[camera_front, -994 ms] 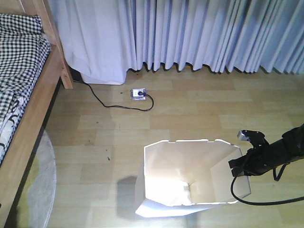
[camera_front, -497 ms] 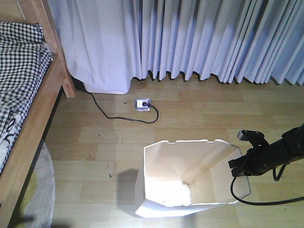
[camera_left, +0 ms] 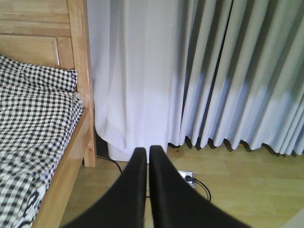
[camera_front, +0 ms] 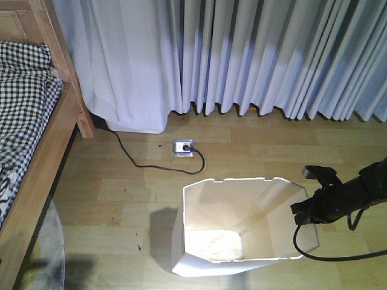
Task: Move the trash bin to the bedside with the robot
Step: 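Continue driving the held bin up beside the bed frame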
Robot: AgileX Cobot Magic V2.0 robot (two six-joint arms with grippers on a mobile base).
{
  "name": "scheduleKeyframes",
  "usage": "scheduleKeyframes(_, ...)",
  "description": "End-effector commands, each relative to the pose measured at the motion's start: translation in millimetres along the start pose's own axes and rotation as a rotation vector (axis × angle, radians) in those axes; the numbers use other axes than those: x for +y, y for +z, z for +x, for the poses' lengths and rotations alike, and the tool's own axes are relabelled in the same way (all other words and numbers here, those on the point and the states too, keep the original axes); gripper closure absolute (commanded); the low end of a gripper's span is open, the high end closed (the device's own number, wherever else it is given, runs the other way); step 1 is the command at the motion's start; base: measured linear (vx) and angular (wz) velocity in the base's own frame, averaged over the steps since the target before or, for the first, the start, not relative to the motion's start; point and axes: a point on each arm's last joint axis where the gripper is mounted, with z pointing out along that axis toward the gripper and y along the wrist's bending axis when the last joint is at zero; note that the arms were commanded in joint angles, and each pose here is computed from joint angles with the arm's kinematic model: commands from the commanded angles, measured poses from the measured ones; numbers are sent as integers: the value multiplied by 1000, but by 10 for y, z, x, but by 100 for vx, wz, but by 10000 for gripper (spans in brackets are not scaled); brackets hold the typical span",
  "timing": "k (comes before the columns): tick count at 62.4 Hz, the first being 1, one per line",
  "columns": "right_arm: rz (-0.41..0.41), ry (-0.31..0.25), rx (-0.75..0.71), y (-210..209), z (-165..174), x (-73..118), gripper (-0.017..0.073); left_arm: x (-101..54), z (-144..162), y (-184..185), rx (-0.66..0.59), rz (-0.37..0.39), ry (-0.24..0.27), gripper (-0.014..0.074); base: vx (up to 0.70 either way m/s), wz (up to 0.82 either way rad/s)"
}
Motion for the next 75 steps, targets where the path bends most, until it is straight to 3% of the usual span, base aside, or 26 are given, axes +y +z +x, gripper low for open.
scheduleKeyframes(1,-167,-10,-78,-245,-171,210,564,1,-8,5,-65,4,-10,599,21,3)
scheduleKeyframes(75,-166,-10,-78,-245,-171,209,564,1,-8,5,-65,4,-10,599,19,2)
